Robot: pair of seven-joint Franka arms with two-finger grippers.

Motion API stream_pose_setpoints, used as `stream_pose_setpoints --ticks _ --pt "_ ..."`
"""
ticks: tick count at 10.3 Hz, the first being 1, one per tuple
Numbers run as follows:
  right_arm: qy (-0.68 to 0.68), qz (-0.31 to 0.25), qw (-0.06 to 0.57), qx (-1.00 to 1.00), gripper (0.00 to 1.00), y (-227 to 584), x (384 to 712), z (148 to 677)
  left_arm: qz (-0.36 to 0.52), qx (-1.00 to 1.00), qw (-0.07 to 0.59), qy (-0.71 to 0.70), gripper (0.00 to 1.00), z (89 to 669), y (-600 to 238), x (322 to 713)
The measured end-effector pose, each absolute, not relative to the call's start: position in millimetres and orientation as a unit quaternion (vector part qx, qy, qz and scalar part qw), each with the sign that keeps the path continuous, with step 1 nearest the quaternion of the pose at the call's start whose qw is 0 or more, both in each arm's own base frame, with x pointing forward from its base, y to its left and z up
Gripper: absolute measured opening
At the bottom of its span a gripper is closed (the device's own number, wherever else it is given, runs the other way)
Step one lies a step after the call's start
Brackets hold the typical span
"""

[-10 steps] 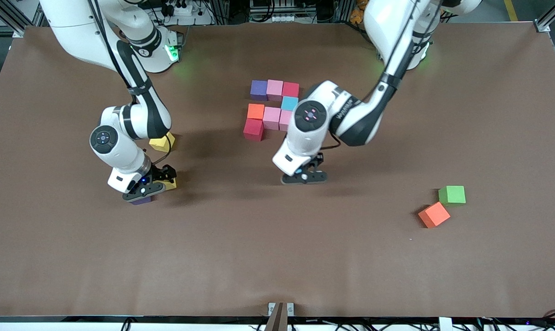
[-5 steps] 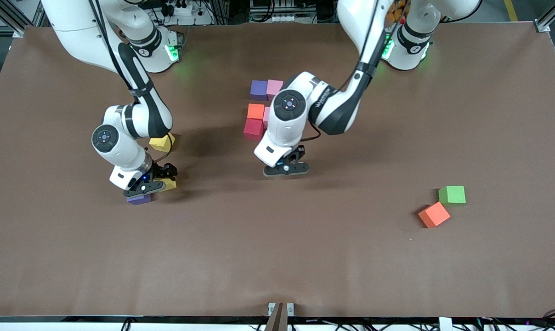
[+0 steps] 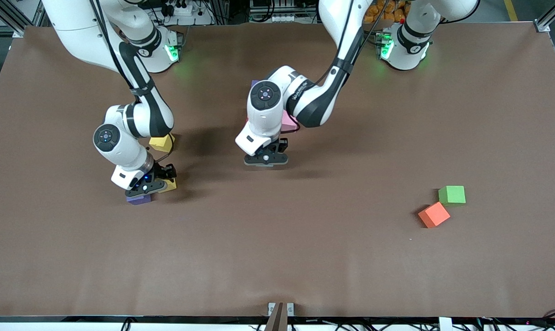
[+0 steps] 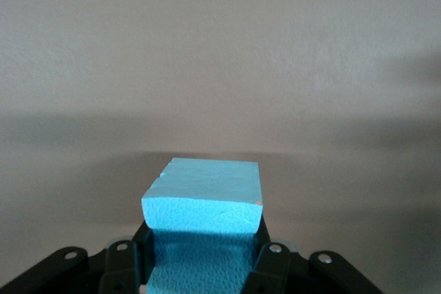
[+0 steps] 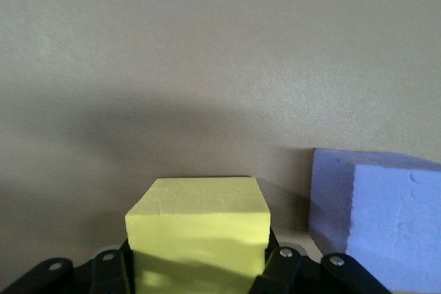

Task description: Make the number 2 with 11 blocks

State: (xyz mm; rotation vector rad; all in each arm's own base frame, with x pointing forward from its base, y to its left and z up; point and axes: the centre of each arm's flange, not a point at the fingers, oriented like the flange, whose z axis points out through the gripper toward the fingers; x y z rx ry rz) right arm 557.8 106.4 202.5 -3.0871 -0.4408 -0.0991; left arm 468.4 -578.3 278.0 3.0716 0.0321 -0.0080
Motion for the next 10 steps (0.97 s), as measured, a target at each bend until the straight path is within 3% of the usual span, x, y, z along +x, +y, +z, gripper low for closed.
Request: stream_pose_setpoints --ticks 10 --pt "-0.076 -0.014 0.031 -0.996 0.62 149 562 236 -0.006 0.999 0.037 0.005 0.55 244 -614 432"
